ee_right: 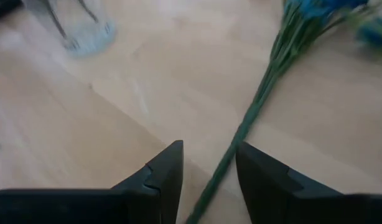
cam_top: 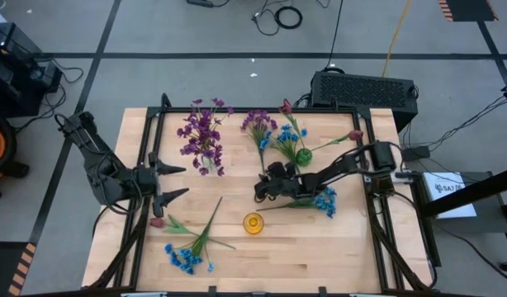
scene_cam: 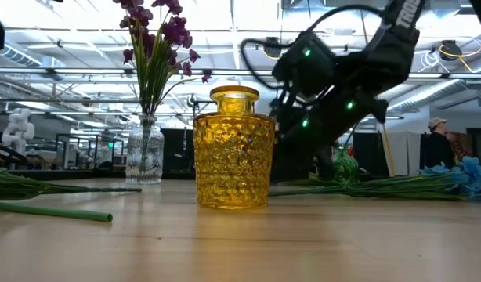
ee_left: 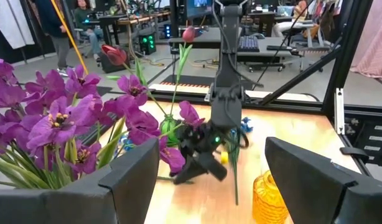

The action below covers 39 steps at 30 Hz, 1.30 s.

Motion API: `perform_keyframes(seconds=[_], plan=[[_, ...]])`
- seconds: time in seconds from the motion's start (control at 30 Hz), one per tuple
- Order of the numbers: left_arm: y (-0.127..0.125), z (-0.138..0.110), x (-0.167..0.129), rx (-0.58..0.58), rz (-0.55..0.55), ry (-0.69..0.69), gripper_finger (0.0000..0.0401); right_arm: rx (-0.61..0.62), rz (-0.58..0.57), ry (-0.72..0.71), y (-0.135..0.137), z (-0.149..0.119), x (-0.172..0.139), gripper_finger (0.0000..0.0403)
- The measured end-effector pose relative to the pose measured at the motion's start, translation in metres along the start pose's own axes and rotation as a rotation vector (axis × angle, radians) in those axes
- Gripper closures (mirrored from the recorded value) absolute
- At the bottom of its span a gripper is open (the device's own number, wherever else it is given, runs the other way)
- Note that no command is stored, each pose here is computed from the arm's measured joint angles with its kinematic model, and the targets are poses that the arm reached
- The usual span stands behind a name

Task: Sort flowers into vase by color
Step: Put the violet flowers into the transparent vase

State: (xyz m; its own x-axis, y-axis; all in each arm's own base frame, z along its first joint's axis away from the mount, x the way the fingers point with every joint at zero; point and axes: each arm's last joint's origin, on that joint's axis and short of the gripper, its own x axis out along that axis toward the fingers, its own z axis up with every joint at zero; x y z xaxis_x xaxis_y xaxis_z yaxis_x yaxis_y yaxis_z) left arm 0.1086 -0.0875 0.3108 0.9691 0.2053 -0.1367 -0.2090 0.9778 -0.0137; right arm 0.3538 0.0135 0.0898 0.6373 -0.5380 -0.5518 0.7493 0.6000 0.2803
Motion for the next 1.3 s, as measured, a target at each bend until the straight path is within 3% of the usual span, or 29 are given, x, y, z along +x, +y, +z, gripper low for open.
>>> perform_keyframes(seconds=[0.53, 0.67, 0.9, 1.3], plan=[[-0.001, -0.002, 0.001, 0.017, -0.002, 0.011, 0.0103, -0.235, -0.183, 0.065, 0.007, 0.000, 0.014, 0.0267], [-0.001, -0.002, 0.001, 0.003, -0.003, 0.011, 0.0103, -0.266, -0.202, 0.096, 0.005, -0.001, 0.012, 0.0294], [-0.001, -0.002, 0.001, -0.006, -0.004, 0.012, 0.0103, -0.297, -0.191, 0.112, 0.008, -0.007, 0.007, 0.0389], [-0.002, -0.004, 0.001, 0.011, -0.022, 0.028, 0.0103, -0.326, -0.170, 0.120, 0.013, -0.005, -0.009, 0.0400]])
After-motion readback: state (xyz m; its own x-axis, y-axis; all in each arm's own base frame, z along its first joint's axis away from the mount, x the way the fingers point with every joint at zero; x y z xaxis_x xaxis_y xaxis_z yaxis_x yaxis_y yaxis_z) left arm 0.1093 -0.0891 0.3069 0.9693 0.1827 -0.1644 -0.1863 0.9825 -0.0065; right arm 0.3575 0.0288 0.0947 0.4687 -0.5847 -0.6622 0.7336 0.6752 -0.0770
